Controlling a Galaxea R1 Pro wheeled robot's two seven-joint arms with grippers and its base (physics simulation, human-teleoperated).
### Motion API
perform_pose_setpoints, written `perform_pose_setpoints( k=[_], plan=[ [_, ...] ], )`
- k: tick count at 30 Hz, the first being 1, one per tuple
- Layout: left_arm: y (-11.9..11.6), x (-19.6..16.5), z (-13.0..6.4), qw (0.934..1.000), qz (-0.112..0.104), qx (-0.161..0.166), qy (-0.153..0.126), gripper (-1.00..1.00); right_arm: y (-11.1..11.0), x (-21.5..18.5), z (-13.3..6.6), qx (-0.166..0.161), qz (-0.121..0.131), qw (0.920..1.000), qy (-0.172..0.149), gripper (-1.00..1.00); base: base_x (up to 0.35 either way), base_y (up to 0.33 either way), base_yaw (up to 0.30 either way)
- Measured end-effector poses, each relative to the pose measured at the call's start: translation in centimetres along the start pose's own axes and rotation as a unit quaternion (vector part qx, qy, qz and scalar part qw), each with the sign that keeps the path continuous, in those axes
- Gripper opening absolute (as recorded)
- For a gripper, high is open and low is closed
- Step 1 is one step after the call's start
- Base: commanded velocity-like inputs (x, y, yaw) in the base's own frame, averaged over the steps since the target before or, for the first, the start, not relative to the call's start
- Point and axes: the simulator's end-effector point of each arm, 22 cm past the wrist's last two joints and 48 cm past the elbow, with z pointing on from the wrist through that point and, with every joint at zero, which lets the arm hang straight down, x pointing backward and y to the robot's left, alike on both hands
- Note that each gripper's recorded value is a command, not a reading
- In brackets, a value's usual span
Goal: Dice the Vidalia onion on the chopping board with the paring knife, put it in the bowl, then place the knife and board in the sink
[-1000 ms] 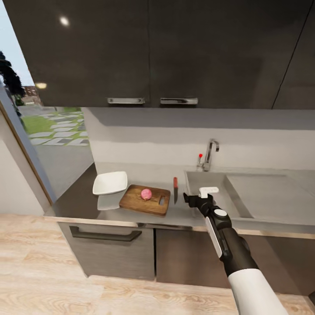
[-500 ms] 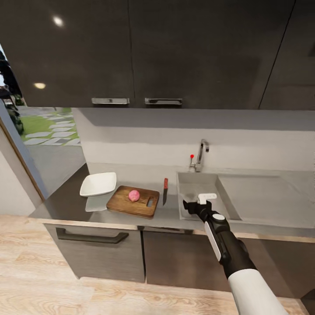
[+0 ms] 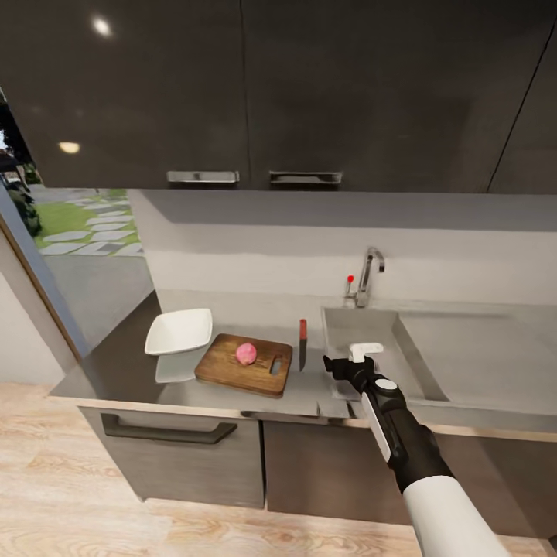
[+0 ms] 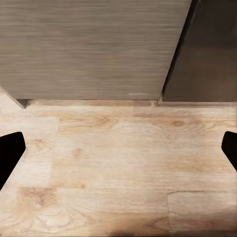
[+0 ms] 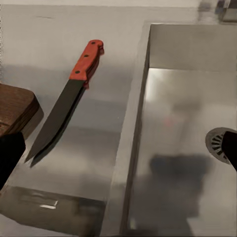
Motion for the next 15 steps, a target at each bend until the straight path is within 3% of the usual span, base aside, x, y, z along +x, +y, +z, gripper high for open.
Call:
perform_pose_setpoints(
  k=[15],
  plan=[
    [0.1, 0.6, 0.0, 1.0, 0.0, 0.0, 0.009, 1.0, -0.1, 1.5, 0.7, 0.0, 0.002, 0.9999, 0.013, 1.0, 0.034, 0.035, 0.0]
  ],
)
